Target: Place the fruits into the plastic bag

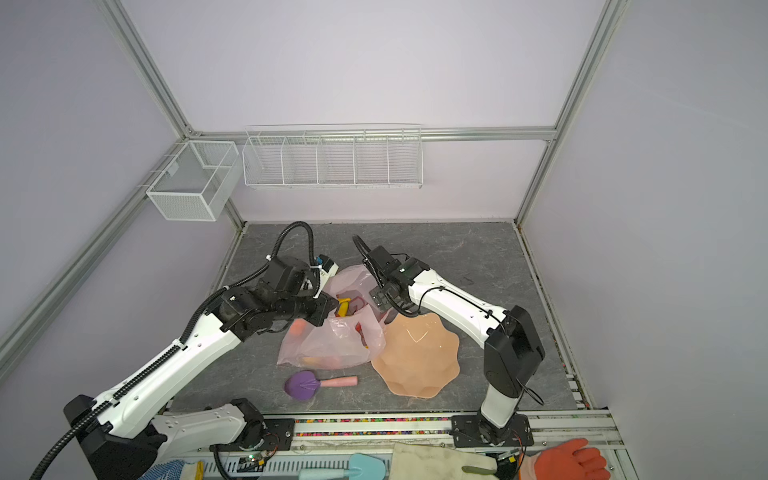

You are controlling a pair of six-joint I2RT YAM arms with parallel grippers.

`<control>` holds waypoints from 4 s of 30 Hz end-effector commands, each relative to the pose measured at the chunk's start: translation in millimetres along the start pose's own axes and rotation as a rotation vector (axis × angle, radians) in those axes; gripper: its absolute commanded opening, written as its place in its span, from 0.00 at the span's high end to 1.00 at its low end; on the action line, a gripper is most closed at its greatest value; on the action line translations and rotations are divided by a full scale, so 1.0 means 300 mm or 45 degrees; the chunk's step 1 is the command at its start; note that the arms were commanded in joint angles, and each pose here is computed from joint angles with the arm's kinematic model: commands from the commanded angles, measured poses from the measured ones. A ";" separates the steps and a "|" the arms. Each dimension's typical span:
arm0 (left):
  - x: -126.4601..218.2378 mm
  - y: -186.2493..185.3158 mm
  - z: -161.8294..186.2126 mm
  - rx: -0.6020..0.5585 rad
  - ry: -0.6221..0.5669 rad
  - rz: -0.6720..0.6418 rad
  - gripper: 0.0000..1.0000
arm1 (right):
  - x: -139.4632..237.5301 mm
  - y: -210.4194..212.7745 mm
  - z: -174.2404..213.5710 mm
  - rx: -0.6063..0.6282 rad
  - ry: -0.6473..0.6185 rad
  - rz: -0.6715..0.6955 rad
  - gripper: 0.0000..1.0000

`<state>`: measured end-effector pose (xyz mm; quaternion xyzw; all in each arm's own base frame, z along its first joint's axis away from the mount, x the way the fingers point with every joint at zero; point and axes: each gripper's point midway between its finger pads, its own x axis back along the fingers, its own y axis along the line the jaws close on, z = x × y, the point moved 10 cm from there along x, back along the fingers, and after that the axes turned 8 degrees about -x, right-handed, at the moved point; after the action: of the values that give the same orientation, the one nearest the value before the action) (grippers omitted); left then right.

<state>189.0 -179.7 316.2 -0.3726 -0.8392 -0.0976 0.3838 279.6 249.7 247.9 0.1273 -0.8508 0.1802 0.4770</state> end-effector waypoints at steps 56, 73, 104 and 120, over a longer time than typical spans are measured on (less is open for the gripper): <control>0.079 -0.212 -0.237 -0.355 0.180 0.301 0.24 | 0.039 -0.112 0.016 -0.113 -0.050 -0.186 0.94; -0.196 -0.194 -0.118 -0.363 0.652 0.153 0.16 | 0.045 -0.115 0.030 -0.139 -0.025 -0.201 0.94; 0.204 -0.300 -0.291 -0.073 -0.078 0.405 0.18 | 0.166 -0.217 0.054 -0.330 -0.073 -0.555 0.94; 0.019 -0.416 -0.154 -0.464 0.421 0.107 0.21 | 0.219 -0.241 0.050 -0.290 -0.028 -0.681 0.94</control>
<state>130.4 -295.3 371.9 -0.4768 -0.7332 -0.2290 0.4273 265.3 177.3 305.3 0.2790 -0.8138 -0.0533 0.5070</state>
